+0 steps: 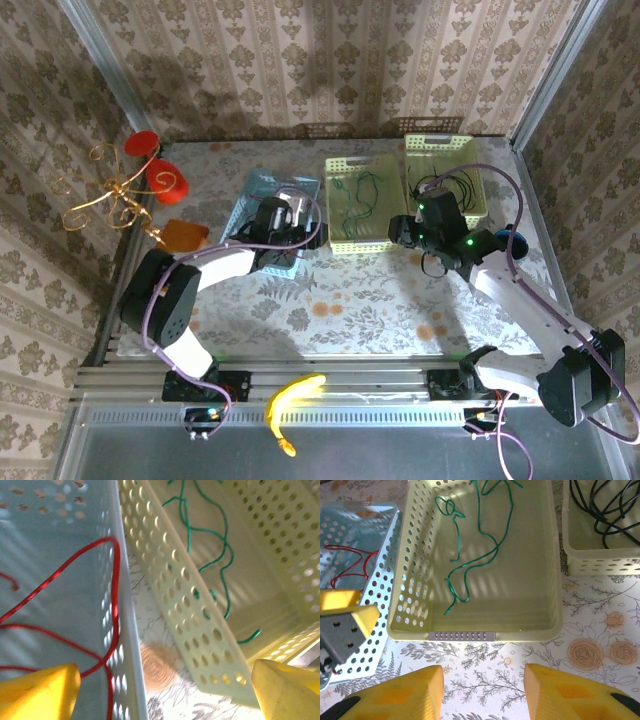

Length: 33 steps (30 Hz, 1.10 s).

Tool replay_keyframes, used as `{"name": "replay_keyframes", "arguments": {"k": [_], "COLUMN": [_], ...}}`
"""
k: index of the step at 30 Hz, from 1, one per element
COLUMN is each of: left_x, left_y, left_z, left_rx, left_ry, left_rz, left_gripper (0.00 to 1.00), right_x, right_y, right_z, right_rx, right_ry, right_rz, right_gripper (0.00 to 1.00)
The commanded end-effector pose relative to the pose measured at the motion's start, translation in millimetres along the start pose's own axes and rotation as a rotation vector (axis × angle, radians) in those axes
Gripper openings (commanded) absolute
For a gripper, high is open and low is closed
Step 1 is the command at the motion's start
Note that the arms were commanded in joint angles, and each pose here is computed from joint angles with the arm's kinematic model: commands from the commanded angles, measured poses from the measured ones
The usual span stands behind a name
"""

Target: Untangle the cables

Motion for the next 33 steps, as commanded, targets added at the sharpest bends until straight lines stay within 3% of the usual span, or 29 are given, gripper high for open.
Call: {"name": "replay_keyframes", "arguments": {"k": [1,11,19,23,29,31,32,33], "left_x": [2,53,54,21,-69,-102,-117,-136], "left_y": [-41,-76,-124,-126,-98,-83,-77,-69], "left_z": [-26,-53,-36,-16,-19,-14,-8,3], "left_rx": [-0.076,-0.08,0.016,0.094,0.345,0.373,0.363,0.333], "left_ry": [0.213,0.33,0.138,-0.09,-0.447,-0.549,-0.595,-0.65], "left_rz": [-0.105,-0.105,-0.218,-0.284,-0.413,-0.441,-0.456,-0.478], "left_gripper": [0.89,0.87,0.91,0.94,1.0,1.0,1.0,1.0], "right_x": [-6,-12,-18,-26,-42,-45,-47,-48], "right_y": [9,6,5,5,6,3,1,-1], "right_z": [-14,-18,-29,-55,-113,-128,-133,-137], "right_rx": [-0.012,-0.019,-0.012,0.029,0.06,0.035,0.022,-0.001], "right_ry": [0.047,0.065,0.094,0.199,0.423,0.483,0.503,0.512], "right_rz": [0.013,0.012,0.005,-0.071,-0.288,-0.4,-0.457,-0.526], "right_gripper": [0.48,0.48,0.48,0.49,0.62,0.75,0.95,1.0]}}
Point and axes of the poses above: each hand's point on the last joint's axis, 136 mm out from that joint toward the fingers, its own x axis out along the fingers, its own z axis along the line the jaws close on, y = z × x, the point moved 1 cm from there along -x, back along the fingers, and after that the axes turned 3 degrees about x, right-handed, at the moved point
